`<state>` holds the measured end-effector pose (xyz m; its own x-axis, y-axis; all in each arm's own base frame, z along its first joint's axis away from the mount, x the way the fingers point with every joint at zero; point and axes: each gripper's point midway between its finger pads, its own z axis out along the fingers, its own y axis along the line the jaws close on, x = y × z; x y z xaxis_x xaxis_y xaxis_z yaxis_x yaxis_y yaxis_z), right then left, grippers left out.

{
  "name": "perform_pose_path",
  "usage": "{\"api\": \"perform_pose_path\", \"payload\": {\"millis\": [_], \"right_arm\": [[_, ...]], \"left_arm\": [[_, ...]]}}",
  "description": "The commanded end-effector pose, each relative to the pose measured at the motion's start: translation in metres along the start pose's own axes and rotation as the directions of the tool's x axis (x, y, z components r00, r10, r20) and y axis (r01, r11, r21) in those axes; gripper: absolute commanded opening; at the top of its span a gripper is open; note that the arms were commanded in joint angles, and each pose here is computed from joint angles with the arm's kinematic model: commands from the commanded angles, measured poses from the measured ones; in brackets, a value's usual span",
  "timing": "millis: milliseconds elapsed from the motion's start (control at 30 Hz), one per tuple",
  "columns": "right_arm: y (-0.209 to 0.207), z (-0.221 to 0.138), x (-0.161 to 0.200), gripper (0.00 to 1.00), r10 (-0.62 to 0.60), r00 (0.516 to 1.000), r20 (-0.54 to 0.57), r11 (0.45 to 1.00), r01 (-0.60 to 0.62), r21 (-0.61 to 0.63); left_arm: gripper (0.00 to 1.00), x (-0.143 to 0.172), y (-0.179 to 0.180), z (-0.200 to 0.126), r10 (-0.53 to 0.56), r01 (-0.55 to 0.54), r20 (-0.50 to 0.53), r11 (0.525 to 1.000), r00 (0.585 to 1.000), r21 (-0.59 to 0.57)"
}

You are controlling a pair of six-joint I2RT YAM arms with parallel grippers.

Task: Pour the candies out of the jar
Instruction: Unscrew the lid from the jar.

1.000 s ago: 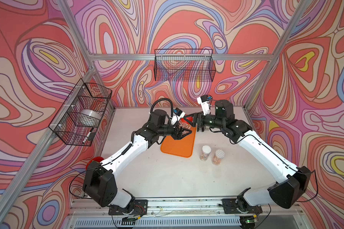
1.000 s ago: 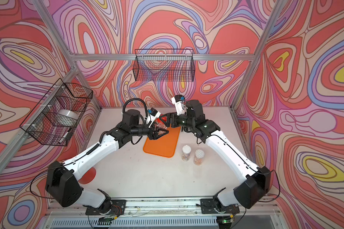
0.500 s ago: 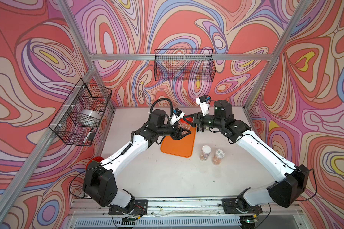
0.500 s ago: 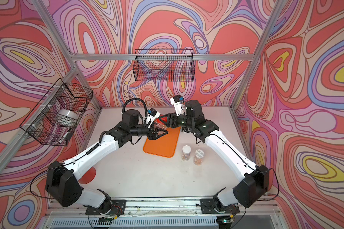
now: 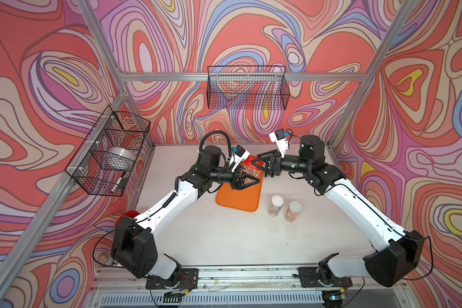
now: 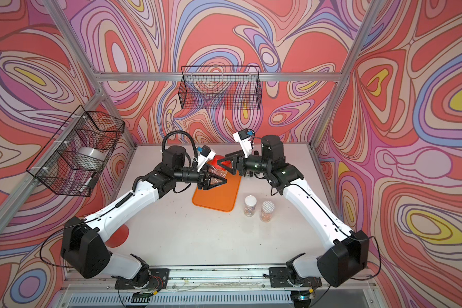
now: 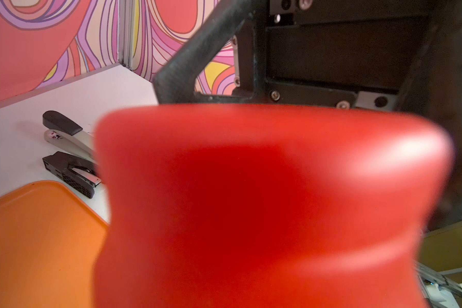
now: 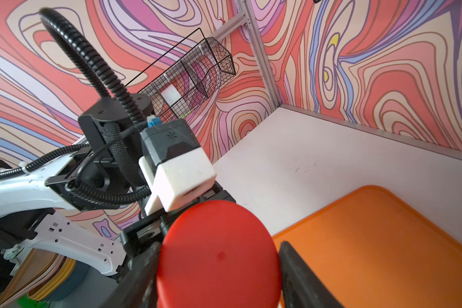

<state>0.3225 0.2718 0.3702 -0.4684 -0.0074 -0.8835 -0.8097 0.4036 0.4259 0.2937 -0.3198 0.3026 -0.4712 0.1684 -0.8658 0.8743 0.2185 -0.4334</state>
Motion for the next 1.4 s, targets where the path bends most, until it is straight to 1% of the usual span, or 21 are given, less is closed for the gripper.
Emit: {"api": "perform_pose_path", "payload": {"millis": [0,67,133,233,367,433,533,633,733,800,900,1200,1367], "right_arm": [[-0.001,-0.002,0.008,0.49,0.019,0.999,-0.032,1.0,-0.019,0.0],[-0.007,-0.005,-0.001,0.58,0.038,0.999,-0.008,0.997,-0.038,0.062],[-0.019,-0.011,-0.012,0.7,0.079,0.997,0.028,0.984,-0.082,0.158],[-0.03,-0.017,-0.021,0.78,0.129,0.989,0.07,0.959,-0.143,0.245],[-0.036,-0.017,-0.025,0.8,0.184,0.977,0.106,0.939,-0.207,0.275],[-0.042,-0.014,-0.024,0.8,0.187,0.976,0.11,0.921,-0.214,0.326],[-0.036,-0.003,-0.022,0.8,0.183,0.978,0.099,0.92,-0.206,0.334],[-0.032,0.006,-0.019,0.81,0.183,0.979,0.093,0.912,-0.204,0.355],[-0.04,0.009,-0.014,0.81,0.216,0.97,0.11,0.885,-0.242,0.398],[-0.043,0.011,-0.01,0.79,0.236,0.964,0.123,0.876,-0.266,0.402],[-0.038,0.015,-0.007,0.78,0.243,0.963,0.118,0.887,-0.27,0.374],[-0.027,0.02,0.001,0.78,0.195,0.979,0.055,0.927,-0.203,0.316],[-0.021,0.026,0.008,0.79,0.176,0.984,0.007,0.947,-0.171,0.271]], "left_arm": [[0.0,-0.034,-0.022,-0.018,0.113,-0.116,0.097,0.993,0.989,0.023],[0.0,-0.033,-0.013,-0.019,0.115,-0.113,0.085,0.993,0.99,-0.031],[0.0,-0.031,-0.003,-0.02,0.11,-0.102,0.08,0.99,0.991,-0.098],[0.0,-0.029,0.015,-0.021,0.114,-0.098,0.069,0.973,0.991,-0.208],[0.0,-0.025,0.029,-0.017,0.134,-0.117,0.036,0.944,0.99,-0.31],[0.0,-0.022,0.035,-0.014,0.142,-0.128,0.014,0.926,0.99,-0.354],[0.0,-0.02,0.04,-0.012,0.15,-0.142,-0.011,0.907,0.989,-0.397],[0.0,-0.018,0.042,-0.011,0.149,-0.143,-0.017,0.9,0.989,-0.412],[0.0,-0.018,0.042,-0.01,0.149,-0.139,-0.009,0.9,0.989,-0.413],[0.0,-0.02,0.041,-0.01,0.153,-0.14,-0.001,0.901,0.988,-0.411],[0.0,-0.021,0.041,-0.009,0.152,-0.136,0.006,0.903,0.988,-0.407],[0.0,-0.024,0.031,-0.006,0.16,-0.143,0.018,0.925,0.987,-0.353],[0.0,-0.024,0.02,-0.004,0.171,-0.157,0.024,0.942,0.985,-0.296]]}}
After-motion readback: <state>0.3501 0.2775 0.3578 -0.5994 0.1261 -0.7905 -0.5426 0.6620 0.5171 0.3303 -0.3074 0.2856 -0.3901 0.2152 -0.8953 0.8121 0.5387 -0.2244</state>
